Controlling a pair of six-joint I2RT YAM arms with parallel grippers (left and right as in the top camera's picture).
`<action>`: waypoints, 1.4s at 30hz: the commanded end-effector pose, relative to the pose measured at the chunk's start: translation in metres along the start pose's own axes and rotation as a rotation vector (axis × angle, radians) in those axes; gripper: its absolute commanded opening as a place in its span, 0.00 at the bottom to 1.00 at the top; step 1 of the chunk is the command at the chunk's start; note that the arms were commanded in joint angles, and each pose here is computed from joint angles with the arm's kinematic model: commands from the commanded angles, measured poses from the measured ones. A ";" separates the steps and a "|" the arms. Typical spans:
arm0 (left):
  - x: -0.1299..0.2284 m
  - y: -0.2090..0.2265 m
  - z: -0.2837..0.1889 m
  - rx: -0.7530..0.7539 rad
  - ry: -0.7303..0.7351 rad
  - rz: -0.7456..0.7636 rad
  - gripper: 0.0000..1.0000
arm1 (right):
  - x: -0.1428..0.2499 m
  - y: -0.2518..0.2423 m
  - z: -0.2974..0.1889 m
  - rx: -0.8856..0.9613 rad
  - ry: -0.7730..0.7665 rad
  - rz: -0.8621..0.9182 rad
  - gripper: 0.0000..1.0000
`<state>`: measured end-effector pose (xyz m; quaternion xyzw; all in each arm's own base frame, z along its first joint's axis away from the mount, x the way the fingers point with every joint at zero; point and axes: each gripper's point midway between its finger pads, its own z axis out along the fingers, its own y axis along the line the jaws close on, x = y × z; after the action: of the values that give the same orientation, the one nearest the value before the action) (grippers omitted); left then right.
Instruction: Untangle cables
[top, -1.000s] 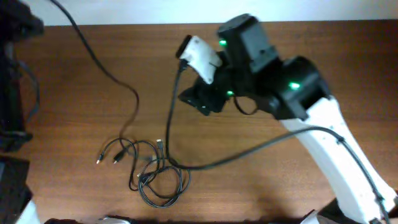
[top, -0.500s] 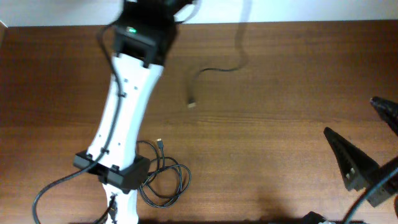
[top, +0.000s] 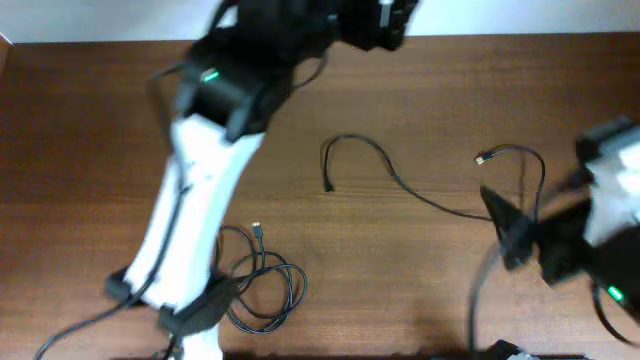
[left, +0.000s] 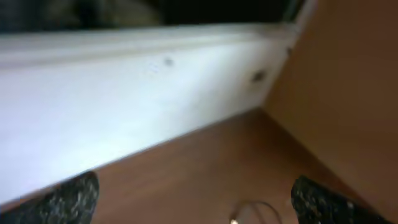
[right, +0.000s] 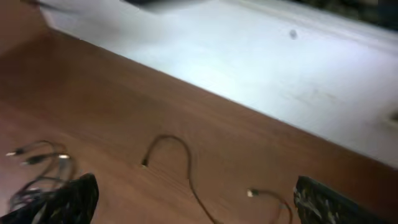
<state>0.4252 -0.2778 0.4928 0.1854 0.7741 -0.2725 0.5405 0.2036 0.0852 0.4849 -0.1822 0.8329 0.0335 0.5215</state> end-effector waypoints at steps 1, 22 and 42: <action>-0.041 0.019 -0.106 -0.242 -0.129 0.051 0.99 | 0.015 -0.029 0.064 0.345 0.138 0.192 0.99; -0.011 0.043 -0.186 -0.451 -0.014 0.117 0.99 | 0.022 -0.099 -0.009 0.447 -0.531 0.229 0.99; 0.028 0.050 -0.193 -0.473 0.157 0.137 0.99 | 0.407 -0.082 0.230 1.047 0.491 1.472 0.89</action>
<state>0.3058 -0.1224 0.5030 0.1228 0.8453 -0.0368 0.5186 0.2561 -0.0389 0.0290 0.6777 0.7135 -0.0631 0.1665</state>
